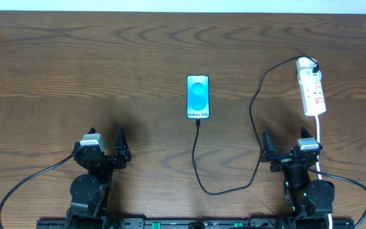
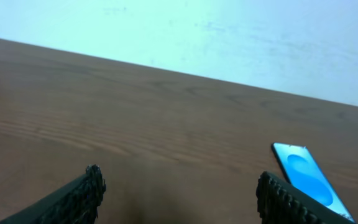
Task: Plug charger to phone and switch on socket
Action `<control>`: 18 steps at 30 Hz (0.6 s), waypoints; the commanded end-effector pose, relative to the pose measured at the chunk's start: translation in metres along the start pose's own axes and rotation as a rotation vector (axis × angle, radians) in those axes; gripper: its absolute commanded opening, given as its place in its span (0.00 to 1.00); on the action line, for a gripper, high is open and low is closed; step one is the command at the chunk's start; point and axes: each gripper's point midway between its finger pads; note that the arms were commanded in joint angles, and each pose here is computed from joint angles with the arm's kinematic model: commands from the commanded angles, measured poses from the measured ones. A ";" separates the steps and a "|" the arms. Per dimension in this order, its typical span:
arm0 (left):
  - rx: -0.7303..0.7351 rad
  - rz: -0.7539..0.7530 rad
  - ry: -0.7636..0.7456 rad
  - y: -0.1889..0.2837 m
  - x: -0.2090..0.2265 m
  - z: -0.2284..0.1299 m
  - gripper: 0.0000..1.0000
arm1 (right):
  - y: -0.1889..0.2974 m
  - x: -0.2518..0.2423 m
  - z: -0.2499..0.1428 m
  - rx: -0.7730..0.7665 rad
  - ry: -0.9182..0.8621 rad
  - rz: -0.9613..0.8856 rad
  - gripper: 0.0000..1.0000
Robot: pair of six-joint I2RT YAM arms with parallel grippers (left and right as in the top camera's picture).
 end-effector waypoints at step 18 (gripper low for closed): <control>-0.088 0.122 -0.007 0.000 0.035 0.003 0.80 | 0.000 -0.003 0.000 0.000 0.011 -0.014 0.99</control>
Point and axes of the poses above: each gripper's point midway between its finger pads, its own y axis back along the fingers, its own x axis along the line the jaws close on, z = x × y, and after that the axes turned 5 degrees about y, right-handed
